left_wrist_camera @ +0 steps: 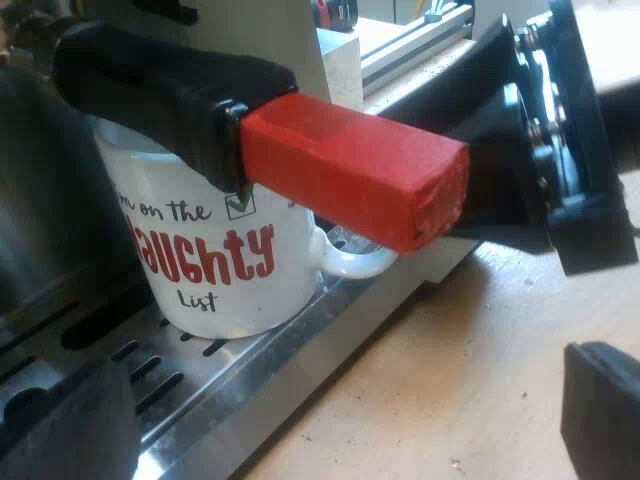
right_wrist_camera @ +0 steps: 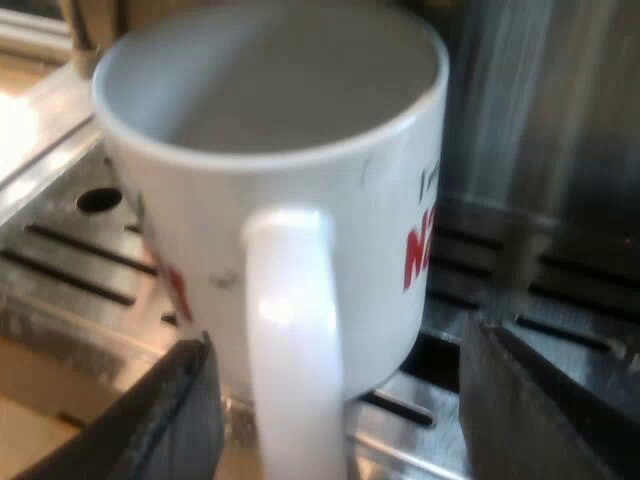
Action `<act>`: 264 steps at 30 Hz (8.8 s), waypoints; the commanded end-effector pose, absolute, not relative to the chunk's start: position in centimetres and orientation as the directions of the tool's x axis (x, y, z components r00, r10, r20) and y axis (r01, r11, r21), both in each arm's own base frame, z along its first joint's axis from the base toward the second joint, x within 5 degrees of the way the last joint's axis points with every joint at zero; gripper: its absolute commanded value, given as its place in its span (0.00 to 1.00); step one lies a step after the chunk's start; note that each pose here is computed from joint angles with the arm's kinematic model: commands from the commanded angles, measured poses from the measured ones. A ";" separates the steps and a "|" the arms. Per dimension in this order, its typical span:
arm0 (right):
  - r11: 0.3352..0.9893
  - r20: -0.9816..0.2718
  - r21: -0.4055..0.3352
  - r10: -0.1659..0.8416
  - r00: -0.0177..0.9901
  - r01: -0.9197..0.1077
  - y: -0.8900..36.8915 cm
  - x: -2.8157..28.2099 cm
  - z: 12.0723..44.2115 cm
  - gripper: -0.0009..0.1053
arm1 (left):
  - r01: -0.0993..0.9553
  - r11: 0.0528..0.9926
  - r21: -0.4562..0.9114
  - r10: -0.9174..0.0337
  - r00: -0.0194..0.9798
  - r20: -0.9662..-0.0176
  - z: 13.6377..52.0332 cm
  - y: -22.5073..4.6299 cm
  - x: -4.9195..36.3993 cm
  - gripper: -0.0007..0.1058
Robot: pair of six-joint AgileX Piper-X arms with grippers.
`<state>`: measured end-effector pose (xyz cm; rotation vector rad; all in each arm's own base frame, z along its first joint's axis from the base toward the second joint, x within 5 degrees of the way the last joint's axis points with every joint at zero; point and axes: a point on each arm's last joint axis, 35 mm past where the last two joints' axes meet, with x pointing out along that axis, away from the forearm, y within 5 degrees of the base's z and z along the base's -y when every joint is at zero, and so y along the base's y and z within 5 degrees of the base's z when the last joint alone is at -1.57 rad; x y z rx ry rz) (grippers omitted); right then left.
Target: Place mug into machine
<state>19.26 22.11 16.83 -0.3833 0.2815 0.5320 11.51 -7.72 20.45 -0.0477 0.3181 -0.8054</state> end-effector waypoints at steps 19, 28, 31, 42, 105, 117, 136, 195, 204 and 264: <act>0.795 -0.296 -0.283 0.459 0.837 -0.536 23.6 20.4 13.8 0.53 | 0.567 0.814 -0.124 -0.579 0.776 -0.250 20.6 -7.3 12.0 0.82; 0.797 -0.280 -0.276 0.468 0.838 -0.537 25.8 22.2 13.7 0.52 | 0.567 0.814 -0.124 -0.579 0.776 -0.250 20.6 -7.3 12.0 0.82; 0.793 -0.271 -0.269 0.482 0.833 -0.546 26.7 22.9 13.8 0.52 | 0.567 0.814 -0.124 -0.579 0.776 -0.250 20.6 -7.3 12.0 0.82; 0.803 -0.269 -0.267 0.469 0.841 -0.533 28.2 25.1 14.0 0.52 | 0.567 0.814 -0.124 -0.579 0.776 -0.250 20.6 -7.3 12.0 0.82; 0.824 -0.125 -0.195 0.517 0.847 -0.532 24.2 12.7 29.5 0.01 | 0.629 0.769 -0.111 -0.639 0.762 -0.104 33.5 -4.5 6.5 0.82; 0.839 -0.129 -0.207 0.486 0.864 -0.503 28.0 15.1 30.5 0.01 | 0.630 0.769 -0.110 -0.639 0.762 -0.104 33.5 -4.5 6.5 0.82; 0.876 -0.134 -0.259 0.384 0.913 -0.406 31.0 19.9 30.4 0.01 | 0.647 0.754 -0.113 -0.657 0.747 -0.103 33.5 -4.5 6.5 0.82; 0.946 -0.411 -0.142 0.210 0.887 -0.290 8.3 14.4 40.3 0.77 | 0.250 0.929 -0.273 -0.332 0.889 -0.314 41.5 -3.3 12.0 0.82; 0.979 -0.482 -0.067 0.139 0.865 -0.195 3.6 14.5 39.8 0.77 | 0.066 0.982 -0.176 -0.127 0.922 -0.366 41.0 -1.7 11.1 0.82; 0.971 -0.259 -0.219 0.033 0.965 -0.092 0.7 -1.3 35.3 0.77 | 0.067 0.966 -0.249 -0.126 0.965 -0.228 37.3 -0.3 -3.8 0.82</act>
